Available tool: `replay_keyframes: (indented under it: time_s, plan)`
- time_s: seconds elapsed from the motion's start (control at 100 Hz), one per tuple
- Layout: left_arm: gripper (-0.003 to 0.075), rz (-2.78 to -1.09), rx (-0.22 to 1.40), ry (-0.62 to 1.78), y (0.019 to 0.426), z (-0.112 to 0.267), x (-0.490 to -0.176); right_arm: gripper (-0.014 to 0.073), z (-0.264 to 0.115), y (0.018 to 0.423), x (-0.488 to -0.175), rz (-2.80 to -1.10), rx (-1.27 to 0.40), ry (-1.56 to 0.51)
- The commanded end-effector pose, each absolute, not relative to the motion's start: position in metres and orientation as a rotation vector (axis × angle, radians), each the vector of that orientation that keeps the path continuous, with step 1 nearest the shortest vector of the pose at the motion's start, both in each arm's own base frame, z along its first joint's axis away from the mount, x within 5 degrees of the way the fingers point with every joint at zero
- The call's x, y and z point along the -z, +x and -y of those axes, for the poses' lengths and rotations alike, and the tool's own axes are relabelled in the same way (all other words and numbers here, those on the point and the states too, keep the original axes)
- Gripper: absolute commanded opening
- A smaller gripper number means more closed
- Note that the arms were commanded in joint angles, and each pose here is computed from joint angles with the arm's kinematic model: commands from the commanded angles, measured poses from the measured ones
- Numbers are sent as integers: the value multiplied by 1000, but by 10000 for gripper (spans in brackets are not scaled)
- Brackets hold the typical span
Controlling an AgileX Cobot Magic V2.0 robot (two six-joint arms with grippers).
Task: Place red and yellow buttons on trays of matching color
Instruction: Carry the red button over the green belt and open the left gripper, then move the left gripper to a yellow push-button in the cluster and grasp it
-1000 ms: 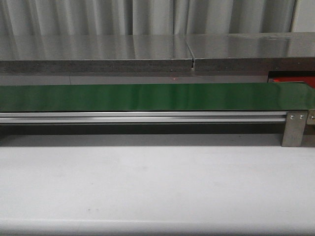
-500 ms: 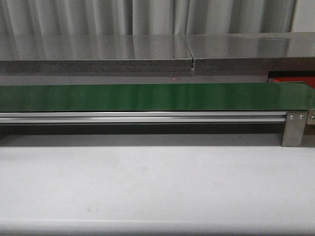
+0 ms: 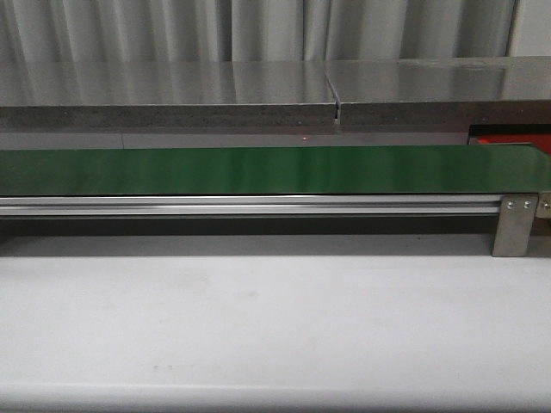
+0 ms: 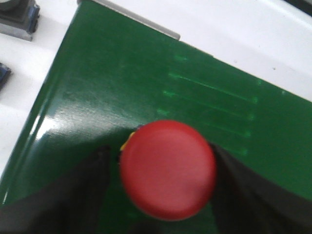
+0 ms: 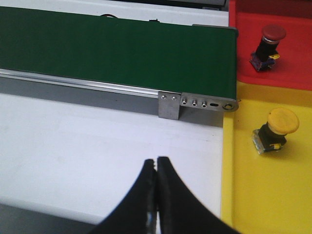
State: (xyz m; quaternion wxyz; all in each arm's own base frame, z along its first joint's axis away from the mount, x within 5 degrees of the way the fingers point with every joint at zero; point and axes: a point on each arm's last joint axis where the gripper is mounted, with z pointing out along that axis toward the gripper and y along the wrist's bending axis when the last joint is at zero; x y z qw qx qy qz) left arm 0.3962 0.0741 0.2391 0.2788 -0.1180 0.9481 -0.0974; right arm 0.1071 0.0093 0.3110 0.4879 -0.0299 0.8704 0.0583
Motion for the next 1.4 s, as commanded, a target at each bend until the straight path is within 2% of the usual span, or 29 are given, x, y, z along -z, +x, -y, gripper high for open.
replay_keyframes:
  time_s: [0.0, 0.05, 0.19, 0.32, 0.59, 0.71, 1.02, 1.39]
  plan:
    - [652, -2448, 263, -285, 397, -72, -265, -66, -8, 110, -325, -2024, -129, -58]
    - [722, -2441, 282, -298, 397, -71, -265, -66, -8, 110, -325, -2024, -129, -58]
    - [653, -2424, 293, -301, 396, -70, -272, -66, -8, 110, -325, -2024, -129, -58]
    - [652, -2403, 297, -265, 392, -68, -290, -66, -8, 110, -325, -2024, -129, -58]
    - [652, -2273, 302, -189, 381, -62, -359, -66, -8, 110, -325, -2024, -129, -58]
    - [652, -2235, 263, -179, 375, -68, -376, -66, -8, 110, -325, -2024, -129, -58]
    - [652, -2254, 84, -314, 359, -129, -370, -66, -8, 110, -325, -2024, -129, -58]
    - [649, -2322, -61, -515, 350, -210, -321, -66, -8, 110, -325, -2024, -129, -58]
